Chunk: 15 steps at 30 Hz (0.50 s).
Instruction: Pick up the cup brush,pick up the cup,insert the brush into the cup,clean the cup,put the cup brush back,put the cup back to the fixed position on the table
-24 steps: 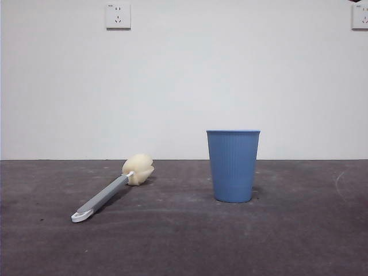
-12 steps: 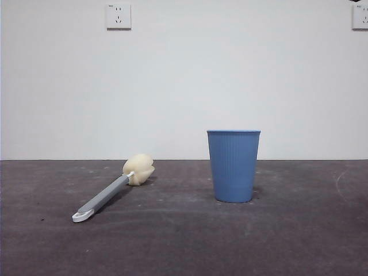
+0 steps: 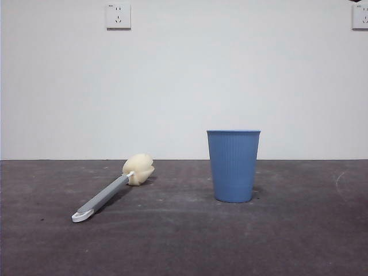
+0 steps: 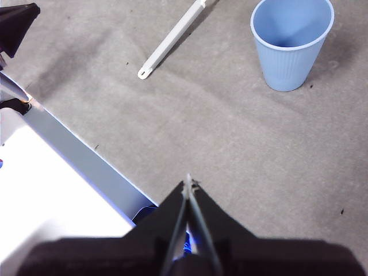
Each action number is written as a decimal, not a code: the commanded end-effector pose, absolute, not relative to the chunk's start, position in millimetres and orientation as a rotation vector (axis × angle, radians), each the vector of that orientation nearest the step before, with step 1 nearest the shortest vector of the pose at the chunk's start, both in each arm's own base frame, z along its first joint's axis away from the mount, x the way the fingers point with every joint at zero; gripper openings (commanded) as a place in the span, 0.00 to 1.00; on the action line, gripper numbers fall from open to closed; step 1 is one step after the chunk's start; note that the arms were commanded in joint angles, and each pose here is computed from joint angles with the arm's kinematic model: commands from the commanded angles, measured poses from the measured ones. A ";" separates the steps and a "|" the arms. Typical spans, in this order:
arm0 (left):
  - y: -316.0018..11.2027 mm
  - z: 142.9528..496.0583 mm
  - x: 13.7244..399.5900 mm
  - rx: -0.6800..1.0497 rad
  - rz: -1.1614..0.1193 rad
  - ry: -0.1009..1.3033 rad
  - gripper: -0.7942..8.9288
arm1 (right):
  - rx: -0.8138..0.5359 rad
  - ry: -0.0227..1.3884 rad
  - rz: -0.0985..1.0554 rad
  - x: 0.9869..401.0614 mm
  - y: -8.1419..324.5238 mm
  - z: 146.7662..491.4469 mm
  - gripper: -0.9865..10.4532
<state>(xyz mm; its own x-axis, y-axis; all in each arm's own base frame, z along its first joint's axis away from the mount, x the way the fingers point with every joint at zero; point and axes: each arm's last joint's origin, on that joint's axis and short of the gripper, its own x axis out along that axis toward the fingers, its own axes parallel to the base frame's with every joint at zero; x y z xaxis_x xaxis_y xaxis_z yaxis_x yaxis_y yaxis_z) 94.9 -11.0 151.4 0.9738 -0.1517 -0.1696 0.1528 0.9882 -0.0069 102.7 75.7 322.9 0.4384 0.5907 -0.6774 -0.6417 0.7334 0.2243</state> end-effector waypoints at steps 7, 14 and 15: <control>-10.8 147.3 95.5 -0.003 -0.149 0.177 0.08 | -0.066 0.811 0.765 102.7 76.1 323.0 0.09; -10.8 147.3 95.5 -0.003 -0.149 0.177 0.08 | -0.066 0.808 0.766 101.8 75.6 323.3 0.09; -10.8 147.3 95.5 -0.003 -0.149 0.177 0.08 | -0.081 0.790 0.769 101.1 74.7 324.3 0.09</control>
